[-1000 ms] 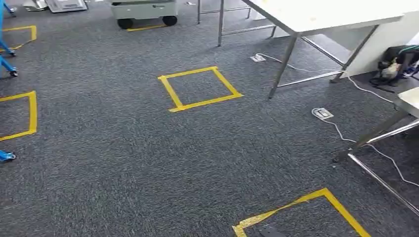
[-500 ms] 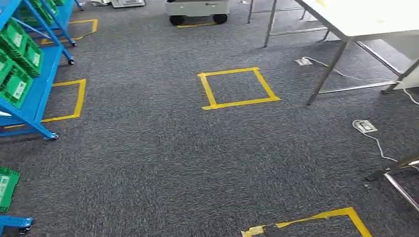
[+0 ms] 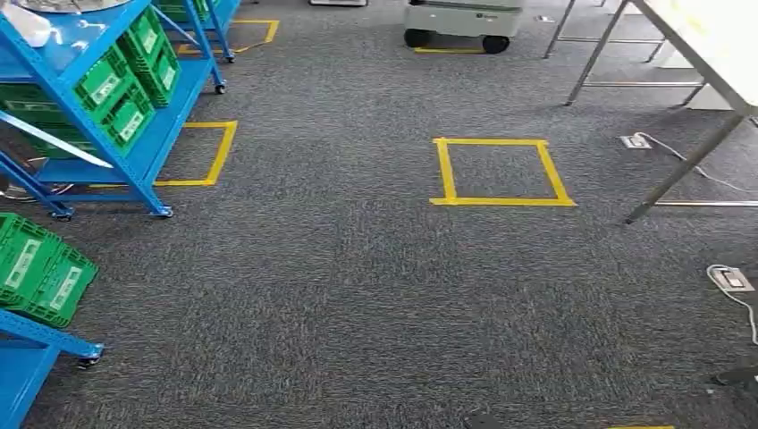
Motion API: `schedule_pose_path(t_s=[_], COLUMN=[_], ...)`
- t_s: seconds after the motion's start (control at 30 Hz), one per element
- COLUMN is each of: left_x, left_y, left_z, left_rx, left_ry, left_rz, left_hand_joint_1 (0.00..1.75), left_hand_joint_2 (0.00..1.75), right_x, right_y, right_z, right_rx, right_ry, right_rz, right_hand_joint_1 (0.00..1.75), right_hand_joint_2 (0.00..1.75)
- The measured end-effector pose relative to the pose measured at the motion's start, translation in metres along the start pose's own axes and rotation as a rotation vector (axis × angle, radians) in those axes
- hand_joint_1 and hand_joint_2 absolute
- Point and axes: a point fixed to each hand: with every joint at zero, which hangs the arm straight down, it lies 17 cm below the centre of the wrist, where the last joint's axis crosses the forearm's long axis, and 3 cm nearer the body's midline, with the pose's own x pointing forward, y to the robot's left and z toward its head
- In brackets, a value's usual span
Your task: Take the parts from the cabinet and place them on the table.
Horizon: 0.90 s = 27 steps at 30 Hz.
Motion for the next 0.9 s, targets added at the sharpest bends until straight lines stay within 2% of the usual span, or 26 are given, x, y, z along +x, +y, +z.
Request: schedule_pose_path(t_s=[0.1,0.23,0.5,0.9], left_x=[-0.024,-0.029,-0.033,-0.024], left_y=[0.003,0.009,0.012,0.008], left_z=[0.002,0.002,0.002,0.002], left_rx=[-0.040,-0.044,-0.055,-0.047], left_ry=[0.047,0.054,0.058,0.031], left_rz=[-0.183,-0.247,-0.284,-0.243], left_hand_joint_1=[0.00,0.00,0.00,0.00], left_hand_joint_2=[0.00,0.00,0.00,0.00], right_x=[-0.003,-0.005,-0.014,-0.005], right_y=[-0.001,0.000,0.005,-0.001], right_z=[0.000,0.000,0.002,0.001], right_rx=[0.026,0.034,0.080,0.063], right_ry=[-0.005,-0.005,0.003,-0.018], right_rz=[0.061,0.077,0.130,0.117], right_hand_joint_1=[0.00,0.00,0.00,0.00], right_hand_joint_2=[0.00,0.00,0.00,0.00])
